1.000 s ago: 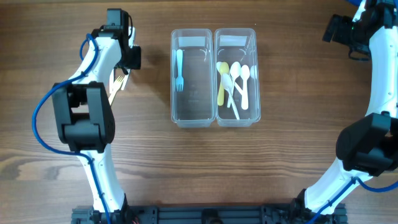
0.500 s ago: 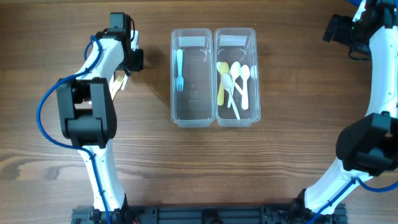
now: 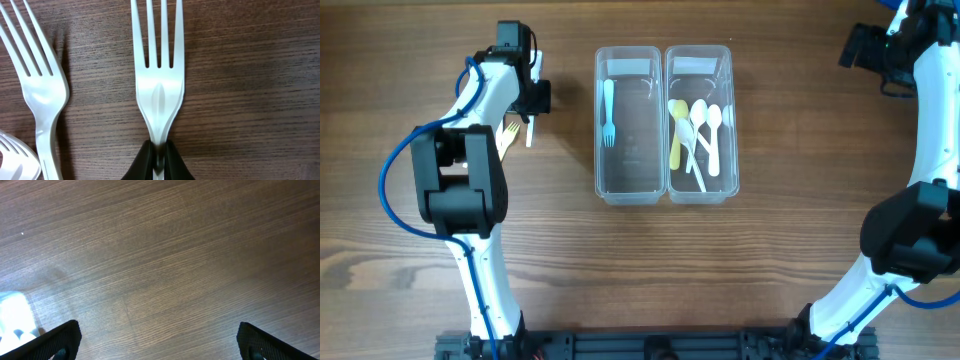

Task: Pack container
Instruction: 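Return the left gripper to the forks and grasp a white fork, then carry the white fork and release it into the left container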

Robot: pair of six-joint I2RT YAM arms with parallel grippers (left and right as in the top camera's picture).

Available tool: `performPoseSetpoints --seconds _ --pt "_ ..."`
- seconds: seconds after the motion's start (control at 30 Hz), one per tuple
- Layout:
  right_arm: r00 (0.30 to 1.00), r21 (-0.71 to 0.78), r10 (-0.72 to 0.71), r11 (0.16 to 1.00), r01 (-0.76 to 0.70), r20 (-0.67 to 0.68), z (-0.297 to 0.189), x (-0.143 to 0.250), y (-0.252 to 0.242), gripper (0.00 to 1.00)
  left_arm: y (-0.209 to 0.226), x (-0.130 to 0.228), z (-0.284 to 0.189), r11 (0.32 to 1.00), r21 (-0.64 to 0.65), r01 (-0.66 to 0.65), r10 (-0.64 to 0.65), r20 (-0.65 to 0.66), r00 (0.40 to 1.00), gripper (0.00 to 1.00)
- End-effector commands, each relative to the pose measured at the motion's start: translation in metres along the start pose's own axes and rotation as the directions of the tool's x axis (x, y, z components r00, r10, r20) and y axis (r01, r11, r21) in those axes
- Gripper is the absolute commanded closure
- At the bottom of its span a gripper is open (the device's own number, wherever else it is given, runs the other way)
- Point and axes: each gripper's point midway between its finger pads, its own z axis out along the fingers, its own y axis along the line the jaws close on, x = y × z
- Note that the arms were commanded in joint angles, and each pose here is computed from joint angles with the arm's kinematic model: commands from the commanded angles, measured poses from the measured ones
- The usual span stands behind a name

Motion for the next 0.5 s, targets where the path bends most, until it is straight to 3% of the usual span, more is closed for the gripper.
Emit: performPoseSetpoints --seconds 0.0,0.3,0.47 --pt "1.0 0.009 -0.008 1.0 0.007 0.022 -0.007 -0.005 0.0 0.0 0.0 -0.006 -0.012 1.0 0.007 0.013 -0.013 0.024 1.0 0.96" --pt "1.0 0.009 -0.008 1.0 0.008 0.023 -0.007 -0.005 0.0 0.0 0.002 -0.051 -0.112 0.998 0.014 0.066 -0.067 0.238 0.969 0.94" --pt "1.0 0.009 -0.008 1.0 0.008 0.023 -0.007 -0.005 0.0 0.0 -0.019 -0.054 -0.182 0.998 0.041 0.039 -0.051 0.338 0.94 0.94"
